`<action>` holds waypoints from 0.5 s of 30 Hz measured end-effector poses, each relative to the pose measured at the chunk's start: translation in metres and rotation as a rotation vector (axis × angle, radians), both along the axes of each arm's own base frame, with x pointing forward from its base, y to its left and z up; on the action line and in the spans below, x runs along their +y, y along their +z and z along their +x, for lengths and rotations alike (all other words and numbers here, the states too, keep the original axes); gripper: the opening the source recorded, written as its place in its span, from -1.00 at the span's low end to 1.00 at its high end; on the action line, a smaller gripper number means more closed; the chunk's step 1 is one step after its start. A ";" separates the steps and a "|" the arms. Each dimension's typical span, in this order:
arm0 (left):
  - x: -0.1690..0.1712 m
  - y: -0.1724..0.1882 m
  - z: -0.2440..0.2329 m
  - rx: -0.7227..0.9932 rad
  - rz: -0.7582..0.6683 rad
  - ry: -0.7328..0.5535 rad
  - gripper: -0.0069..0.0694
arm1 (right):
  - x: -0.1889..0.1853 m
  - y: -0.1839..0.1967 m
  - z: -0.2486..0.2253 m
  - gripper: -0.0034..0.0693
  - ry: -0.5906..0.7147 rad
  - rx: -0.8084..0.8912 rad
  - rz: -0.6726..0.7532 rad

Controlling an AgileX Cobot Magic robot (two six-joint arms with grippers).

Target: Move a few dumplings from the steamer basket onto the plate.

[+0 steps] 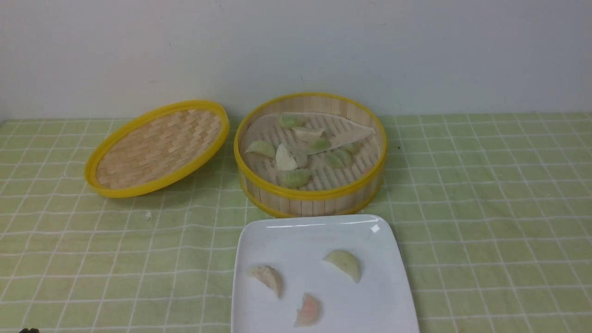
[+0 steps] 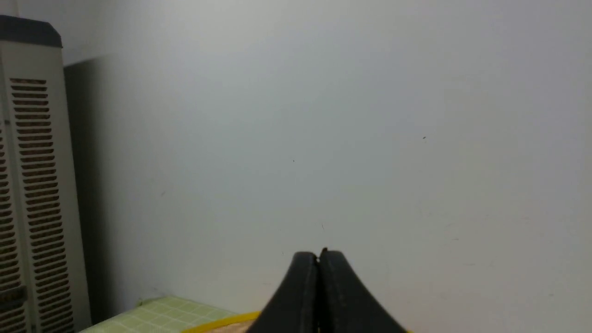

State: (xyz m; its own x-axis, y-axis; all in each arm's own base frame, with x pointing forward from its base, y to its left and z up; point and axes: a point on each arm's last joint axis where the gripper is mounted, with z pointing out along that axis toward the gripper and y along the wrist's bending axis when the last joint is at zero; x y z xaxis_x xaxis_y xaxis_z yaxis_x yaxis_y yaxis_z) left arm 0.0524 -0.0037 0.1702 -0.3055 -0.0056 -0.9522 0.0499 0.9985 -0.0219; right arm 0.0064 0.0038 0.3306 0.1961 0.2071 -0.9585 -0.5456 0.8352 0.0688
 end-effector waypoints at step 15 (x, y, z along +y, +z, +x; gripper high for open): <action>0.000 0.000 0.000 0.001 0.000 0.000 -0.84 | -0.004 -0.151 0.047 -0.94 -0.549 0.506 -0.154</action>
State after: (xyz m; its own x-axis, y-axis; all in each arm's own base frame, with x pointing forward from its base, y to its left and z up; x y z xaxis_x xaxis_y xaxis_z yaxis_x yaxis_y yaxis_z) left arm 0.0524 -0.0037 0.1701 -0.3063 -0.0056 -0.9519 0.0500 0.9985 -0.0220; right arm 0.0530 -0.0004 0.1796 -0.2389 0.0633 -0.9690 0.0181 0.9980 0.0608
